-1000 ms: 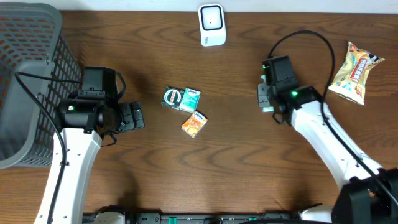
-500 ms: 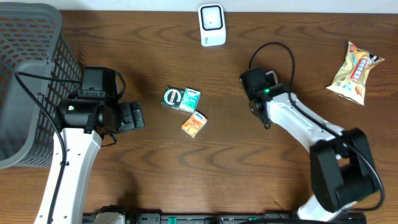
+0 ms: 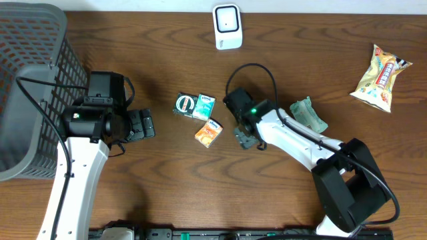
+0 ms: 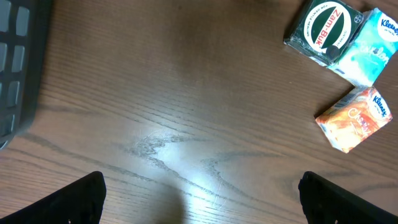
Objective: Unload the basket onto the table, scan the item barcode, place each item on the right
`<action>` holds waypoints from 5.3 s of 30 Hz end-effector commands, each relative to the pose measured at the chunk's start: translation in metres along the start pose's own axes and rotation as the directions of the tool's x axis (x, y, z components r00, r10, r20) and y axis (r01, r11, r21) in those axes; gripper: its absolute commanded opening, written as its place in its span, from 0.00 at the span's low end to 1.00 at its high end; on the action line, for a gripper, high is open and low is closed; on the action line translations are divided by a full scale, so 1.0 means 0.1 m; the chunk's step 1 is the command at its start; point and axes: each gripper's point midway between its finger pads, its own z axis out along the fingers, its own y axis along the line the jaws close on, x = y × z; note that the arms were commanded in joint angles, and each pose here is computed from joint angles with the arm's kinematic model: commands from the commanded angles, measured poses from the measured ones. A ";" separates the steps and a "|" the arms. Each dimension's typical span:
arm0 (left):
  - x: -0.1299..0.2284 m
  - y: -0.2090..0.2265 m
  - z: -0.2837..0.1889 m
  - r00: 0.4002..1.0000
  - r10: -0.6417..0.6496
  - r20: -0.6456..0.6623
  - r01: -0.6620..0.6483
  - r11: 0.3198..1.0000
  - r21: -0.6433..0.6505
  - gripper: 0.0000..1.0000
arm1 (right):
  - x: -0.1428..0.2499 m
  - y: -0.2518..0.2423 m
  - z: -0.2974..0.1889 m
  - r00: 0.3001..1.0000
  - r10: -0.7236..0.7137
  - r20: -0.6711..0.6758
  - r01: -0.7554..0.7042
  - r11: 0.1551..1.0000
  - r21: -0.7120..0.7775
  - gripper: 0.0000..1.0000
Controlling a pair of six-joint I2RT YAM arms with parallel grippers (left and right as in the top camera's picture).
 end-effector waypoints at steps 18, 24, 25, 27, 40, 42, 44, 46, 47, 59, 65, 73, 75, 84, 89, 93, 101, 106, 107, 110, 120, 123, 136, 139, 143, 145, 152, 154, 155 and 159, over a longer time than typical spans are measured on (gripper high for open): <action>0.02 0.01 0.02 1.000 -0.009 -0.009 0.009 1.000 -0.007 0.98 | 0.01 -1.43 -0.09 0.987 0.138 -0.080 -0.126 0.982 0.138 0.88; 0.02 0.01 0.02 1.000 -0.009 -0.009 0.009 1.000 -0.007 0.98 | 0.23 -1.47 0.17 0.988 0.106 -0.115 -0.093 0.989 0.111 0.91; 0.02 0.01 0.02 1.000 -0.009 -0.009 0.009 1.000 -0.007 0.98 | 0.25 -1.48 0.22 0.987 0.114 -0.112 -0.101 0.988 0.113 0.89; 0.02 0.01 0.02 1.000 -0.009 -0.008 0.009 1.000 -0.007 0.98 | 0.30 -1.49 0.30 0.986 0.126 -0.110 -0.113 0.987 0.116 0.79; 0.02 0.01 0.02 1.000 -0.009 -0.009 0.009 1.000 -0.007 0.97 | -0.01 -0.65 0.28 0.965 0.261 -0.026 -0.250 0.886 -0.391 0.27; 0.02 0.01 0.02 1.000 -0.009 -0.009 0.009 1.000 -0.007 0.98 | -0.21 -0.43 0.14 0.954 0.299 0.002 -0.255 0.816 -0.519 0.25; 0.02 0.01 0.02 1.000 -0.009 -0.008 0.009 1.000 -0.007 0.98 | -0.40 -0.24 -0.01 0.940 0.342 0.023 -0.253 0.740 -0.623 0.25; 0.02 0.01 0.02 1.000 -0.009 -0.008 0.009 1.000 -0.007 0.98 | -0.57 -0.09 -0.14 0.921 0.389 0.029 -0.260 0.669 -0.697 0.27; 0.02 0.01 0.02 1.000 -0.009 -0.008 0.009 1.000 -0.007 0.98 | -0.65 -0.04 -0.18 0.911 0.412 0.031 -0.266 0.644 -0.717 0.27; 0.02 0.01 0.02 1.000 -0.009 -0.009 0.009 1.000 -0.007 0.98 | -0.69 -0.72 -0.21 0.938 0.330 0.111 -0.271 0.892 -0.361 0.40; 0.02 0.01 0.02 1.000 -0.009 -0.009 0.009 1.000 -0.007 0.98 | -0.42 -1.58 -0.45 0.975 0.216 0.054 -0.222 0.965 0.138 0.77; 0.02 0.01 0.02 1.000 -0.009 -0.008 0.009 1.000 -0.007 0.98 | 0.08 -1.68 -0.04 0.989 0.112 -0.095 -0.098 0.984 0.148 0.98; 0.02 0.01 0.02 1.000 -0.009 -0.009 0.009 1.000 -0.007 0.98 | 0.21 -1.72 0.11 0.984 0.139 -0.108 -0.123 0.982 0.143 0.98; 0.02 0.01 0.02 1.000 -0.009 -0.008 0.009 1.000 -0.007 0.98 | 0.23 -1.19 0.34 0.976 0.208 -0.061 -0.217 0.945 -0.244 0.82; 0.02 0.01 0.02 1.000 -0.009 -0.009 0.009 1.000 -0.007 0.98 | -0.03 -0.69 0.17 0.971 0.240 -0.013 -0.218 0.853 -0.474 0.80; 0.02 0.01 0.02 1.000 -0.009 -0.008 0.009 1.000 -0.007 0.98 | -0.30 -0.39 0.01 0.951 0.308 0.013 -0.243 0.773 -0.586 0.76; 0.02 0.01 0.02 1.000 -0.009 -0.009 0.009 1.000 -0.007 0.98 | -0.61 -0.39 -0.18 0.933 0.356 0.054 -0.266 0.782 -0.563 0.77; 0.02 0.01 0.02 1.000 -0.009 -0.008 0.009 1.000 -0.007 0.98 | -0.43 -0.61 -0.24 0.937 0.347 -0.030 -0.326 0.843 -0.428 0.75; 0.02 0.01 0.02 1.000 -0.009 -0.009 0.009 1.000 -0.007 0.98 | -0.38 -0.61 -0.25 0.938 0.343 -0.052 -0.332 0.846 -0.417 0.73; 0.02 0.01 0.02 1.000 -0.009 -0.008 0.009 1.000 -0.007 0.98 | -0.22 -0.61 -0.27 0.932 0.340 -0.123 -0.361 0.849 -0.387 0.69; 0.02 0.01 0.02 1.000 -0.009 -0.008 0.009 1.000 -0.007 0.98 | -0.36 -0.10 -0.67 0.890 0.386 -0.244 -0.440 0.584 -0.682 0.76; 0.02 0.01 0.02 1.000 -0.009 -0.009 0.009 1.000 -0.007 0.98 | -0.32 -0.07 -0.70 0.882 0.381 -0.276 -0.459 0.563 -0.688 0.66; 0.02 0.01 0.02 1.000 -0.009 -0.009 0.009 1.000 -0.007 0.98 | 0.70 -0.76 -0.39 0.684 0.563 -0.464 -0.637 0.771 -0.003 0.24; 0.02 0.01 0.02 1.000 -0.009 -0.008 0.009 1.000 -0.007 0.98 | 0.74 -0.80 -0.38 0.683 0.564 -0.464 -0.628 0.778 0.021 0.13; 0.02 0.01 0.02 1.000 -0.009 -0.008 0.009 1.000 -0.007 0.98 | 0.83 -0.89 -0.26 0.664 0.610 -0.433 -0.636 0.765 0.103 0.04; 0.02 0.01 0.02 1.000 -0.009 -0.008 0.009 1.000 -0.007 0.98 | 0.89 -0.94 -0.19 0.646 0.640 -0.416 -0.645 0.749 0.150 0.04; 0.02 0.01 0.02 1.000 -0.009 -0.009 0.009 1.000 -0.007 0.98 | 0.95 -1.00 0.11 0.617 0.691 -0.378 -0.700 0.701 0.139 0.01; 0.02 0.01 0.02 1.000 -0.009 -0.008 0.009 1.000 -0.007 0.98 | 0.92 -1.04 0.20 0.611 0.708 -0.353 -0.720 0.683 0.123 0.01; 0.02 0.01 0.02 1.000 -0.009 -0.009 0.009 1.000 -0.007 0.98 | 0.90 -1.05 0.24 0.610 0.716 -0.341 -0.729 0.675 0.113 0.01; 0.02 0.01 0.02 1.000 -0.009 -0.009 0.009 1.000 -0.007 0.98 | 0.73 -1.02 0.31 0.603 0.732 -0.317 -0.766 0.642 0.027 0.01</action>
